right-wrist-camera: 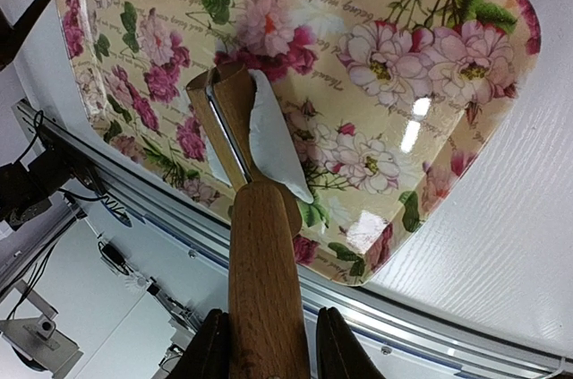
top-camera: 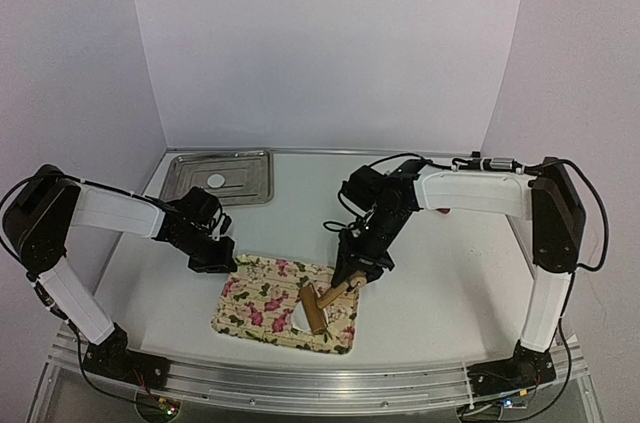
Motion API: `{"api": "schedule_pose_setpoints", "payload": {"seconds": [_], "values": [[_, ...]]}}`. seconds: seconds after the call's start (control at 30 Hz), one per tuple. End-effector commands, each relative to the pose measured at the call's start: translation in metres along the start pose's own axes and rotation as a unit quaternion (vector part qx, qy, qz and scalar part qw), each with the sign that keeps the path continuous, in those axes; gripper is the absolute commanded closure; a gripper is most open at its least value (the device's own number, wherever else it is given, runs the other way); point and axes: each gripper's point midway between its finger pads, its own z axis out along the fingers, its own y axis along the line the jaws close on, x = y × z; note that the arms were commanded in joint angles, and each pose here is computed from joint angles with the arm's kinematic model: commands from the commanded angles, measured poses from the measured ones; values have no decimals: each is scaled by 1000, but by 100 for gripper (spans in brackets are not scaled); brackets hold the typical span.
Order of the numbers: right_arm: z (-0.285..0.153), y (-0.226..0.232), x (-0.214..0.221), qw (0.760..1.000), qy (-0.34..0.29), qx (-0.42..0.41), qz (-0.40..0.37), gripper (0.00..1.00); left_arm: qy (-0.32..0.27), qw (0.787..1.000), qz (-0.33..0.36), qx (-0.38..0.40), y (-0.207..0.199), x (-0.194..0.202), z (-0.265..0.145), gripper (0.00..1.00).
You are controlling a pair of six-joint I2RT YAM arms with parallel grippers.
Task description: Roll out the dumpling wrappers from the dough
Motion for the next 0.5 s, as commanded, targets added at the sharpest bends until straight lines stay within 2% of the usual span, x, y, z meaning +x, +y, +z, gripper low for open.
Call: {"api": "schedule_pose_setpoints", "payload": {"seconds": [0.0, 0.13, 0.33, 0.47], "values": [[41, -151, 12, 944, 3, 319, 87, 100, -12, 1000, -2, -1, -3, -7, -4, 100], [25, -159, 11, 942, -9, 319, 101, 100, -12, 1000, -1, -17, 3, -6, -5, 100], [-9, -196, 12, 936, -21, 324, 140, 100, -15, 1000, -7, -23, 11, -3, -8, 100], [-9, -216, 17, 928, -5, 343, 145, 100, -17, 1000, -10, -24, 13, -2, -9, 100]]}}
